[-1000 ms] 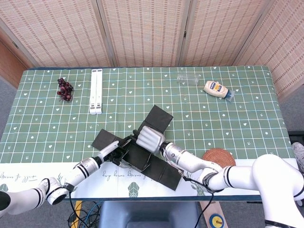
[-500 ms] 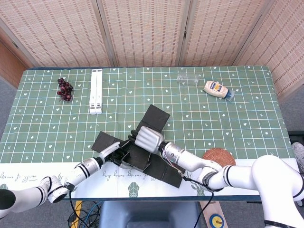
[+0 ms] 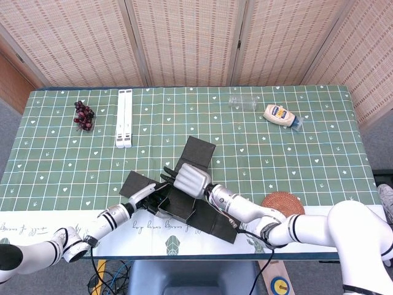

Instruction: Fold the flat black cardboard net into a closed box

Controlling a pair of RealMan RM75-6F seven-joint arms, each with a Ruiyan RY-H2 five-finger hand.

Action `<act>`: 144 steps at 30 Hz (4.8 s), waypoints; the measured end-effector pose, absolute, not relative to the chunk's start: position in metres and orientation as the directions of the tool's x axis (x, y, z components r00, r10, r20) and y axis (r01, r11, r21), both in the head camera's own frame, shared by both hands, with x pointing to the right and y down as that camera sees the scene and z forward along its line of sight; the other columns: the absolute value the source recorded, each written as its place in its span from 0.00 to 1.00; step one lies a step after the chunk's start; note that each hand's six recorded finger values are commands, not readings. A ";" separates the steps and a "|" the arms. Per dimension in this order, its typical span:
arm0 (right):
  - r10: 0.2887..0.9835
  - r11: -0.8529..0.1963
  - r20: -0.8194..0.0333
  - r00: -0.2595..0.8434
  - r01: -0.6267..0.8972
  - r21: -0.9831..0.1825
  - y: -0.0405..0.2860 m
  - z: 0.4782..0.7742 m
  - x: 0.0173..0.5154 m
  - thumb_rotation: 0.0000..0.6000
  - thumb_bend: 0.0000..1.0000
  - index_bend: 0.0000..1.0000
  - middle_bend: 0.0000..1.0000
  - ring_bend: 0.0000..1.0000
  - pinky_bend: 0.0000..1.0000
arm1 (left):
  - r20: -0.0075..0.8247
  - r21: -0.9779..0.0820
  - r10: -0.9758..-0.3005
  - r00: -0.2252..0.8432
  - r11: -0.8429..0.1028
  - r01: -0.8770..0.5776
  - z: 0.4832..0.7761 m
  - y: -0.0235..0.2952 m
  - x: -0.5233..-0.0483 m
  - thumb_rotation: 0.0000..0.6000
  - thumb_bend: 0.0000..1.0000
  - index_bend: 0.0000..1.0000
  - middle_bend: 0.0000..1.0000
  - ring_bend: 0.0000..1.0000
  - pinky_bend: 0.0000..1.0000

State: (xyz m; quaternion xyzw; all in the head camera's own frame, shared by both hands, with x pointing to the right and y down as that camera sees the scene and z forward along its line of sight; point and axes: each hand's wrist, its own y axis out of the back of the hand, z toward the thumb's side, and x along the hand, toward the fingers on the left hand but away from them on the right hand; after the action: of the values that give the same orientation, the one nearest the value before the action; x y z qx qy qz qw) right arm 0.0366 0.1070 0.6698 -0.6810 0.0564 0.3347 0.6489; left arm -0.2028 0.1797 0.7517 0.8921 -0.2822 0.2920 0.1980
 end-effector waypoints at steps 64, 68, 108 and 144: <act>0.713 -0.637 -0.497 0.494 0.159 -0.755 0.081 0.640 0.209 1.00 0.14 0.00 0.17 0.75 1.00 | 0.609 0.338 -0.614 0.503 -0.373 -0.864 0.686 0.102 -0.295 1.00 0.14 0.23 0.21 0.72 1.00; 0.730 -0.644 -0.514 0.451 0.202 -0.738 0.083 0.646 0.226 1.00 0.15 0.01 0.23 0.76 1.00 | 0.592 0.330 -0.644 0.484 -0.354 -0.875 0.674 0.089 -0.303 1.00 0.14 0.23 0.21 0.72 1.00; 0.626 -0.640 -0.416 0.660 0.129 -0.758 0.123 0.677 0.100 1.00 0.23 0.21 0.33 0.83 1.00 | 0.587 0.290 -0.618 0.522 -0.442 -0.849 0.657 0.084 -0.267 1.00 0.14 0.22 0.21 0.72 1.00; 0.624 -0.514 -0.344 0.702 0.037 -0.857 0.129 0.654 0.090 1.00 0.24 0.21 0.38 0.85 1.00 | 0.626 0.116 -0.576 0.526 -0.599 -0.793 0.702 0.121 -0.254 1.00 0.14 0.22 0.21 0.72 1.00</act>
State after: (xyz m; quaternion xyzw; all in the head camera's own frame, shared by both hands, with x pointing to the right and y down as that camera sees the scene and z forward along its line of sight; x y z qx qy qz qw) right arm 0.0900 0.1287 0.6537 -0.8062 -0.2049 0.3270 0.4484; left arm -0.2537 0.1213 0.7017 0.8509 -0.4019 0.2743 0.1978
